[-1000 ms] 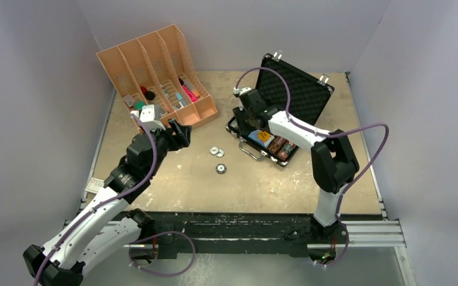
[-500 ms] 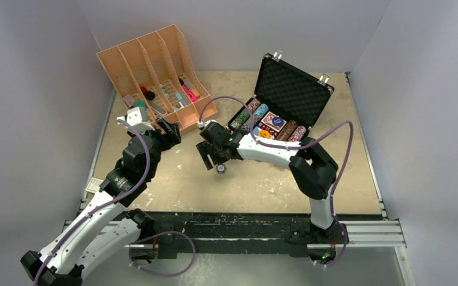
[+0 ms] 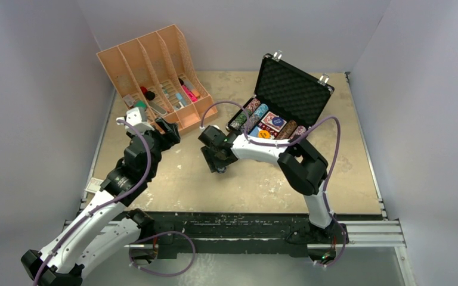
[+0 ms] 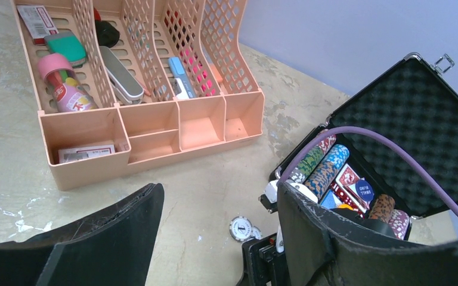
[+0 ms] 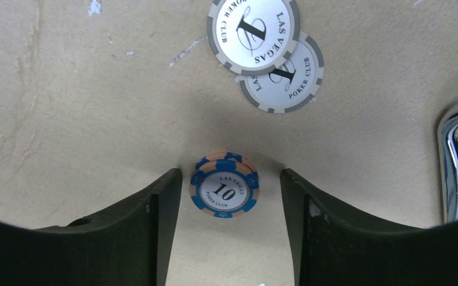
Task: Pack up texas hold em set
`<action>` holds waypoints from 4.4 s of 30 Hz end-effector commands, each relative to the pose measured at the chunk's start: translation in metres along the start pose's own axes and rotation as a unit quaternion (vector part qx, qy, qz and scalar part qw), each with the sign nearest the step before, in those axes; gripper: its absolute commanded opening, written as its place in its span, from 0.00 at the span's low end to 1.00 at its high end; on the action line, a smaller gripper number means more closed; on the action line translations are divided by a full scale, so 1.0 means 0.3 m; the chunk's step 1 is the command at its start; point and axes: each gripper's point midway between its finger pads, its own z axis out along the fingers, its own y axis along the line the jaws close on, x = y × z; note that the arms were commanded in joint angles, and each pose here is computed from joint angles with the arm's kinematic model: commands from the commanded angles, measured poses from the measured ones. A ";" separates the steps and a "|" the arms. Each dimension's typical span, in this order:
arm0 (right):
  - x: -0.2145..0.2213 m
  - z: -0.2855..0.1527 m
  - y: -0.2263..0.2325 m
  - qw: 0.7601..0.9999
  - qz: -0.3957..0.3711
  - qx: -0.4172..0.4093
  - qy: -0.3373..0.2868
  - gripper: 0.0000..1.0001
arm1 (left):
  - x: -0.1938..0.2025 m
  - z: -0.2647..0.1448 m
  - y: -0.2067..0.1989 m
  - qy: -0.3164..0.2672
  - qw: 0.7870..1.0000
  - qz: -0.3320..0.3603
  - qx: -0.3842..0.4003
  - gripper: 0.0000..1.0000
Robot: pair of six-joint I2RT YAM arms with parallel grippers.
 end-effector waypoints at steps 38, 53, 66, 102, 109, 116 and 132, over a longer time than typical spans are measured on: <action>-0.213 -0.241 -0.056 0.970 0.187 -0.131 -0.078 0.26 | 0.412 0.028 -0.211 0.195 0.962 -0.089 0.172 0.69; -0.293 -0.383 0.024 0.918 0.276 -0.266 -0.105 0.26 | 0.517 0.030 -0.339 0.205 0.927 -0.173 0.261 0.47; -0.319 -0.416 -0.044 0.921 0.232 -0.281 -0.137 0.50 | 0.500 0.069 -0.334 0.180 0.940 -0.173 0.235 0.00; -0.274 -0.962 -0.067 0.806 -0.157 -0.439 -0.364 0.00 | 0.244 -0.124 -0.507 0.174 0.907 -0.037 0.382 0.43; -0.467 -0.657 -0.348 0.915 -0.089 -0.159 -0.360 0.00 | 0.222 -0.005 -0.293 0.130 0.971 0.005 0.199 0.59; -0.471 -0.416 -0.480 0.952 -0.081 -0.046 -0.292 0.00 | 0.185 0.021 -0.235 0.116 0.983 0.028 0.141 0.59; -0.422 -0.180 -0.501 0.965 -0.120 -0.020 -0.231 0.02 | 0.219 0.026 -0.242 0.130 0.980 0.032 0.148 0.60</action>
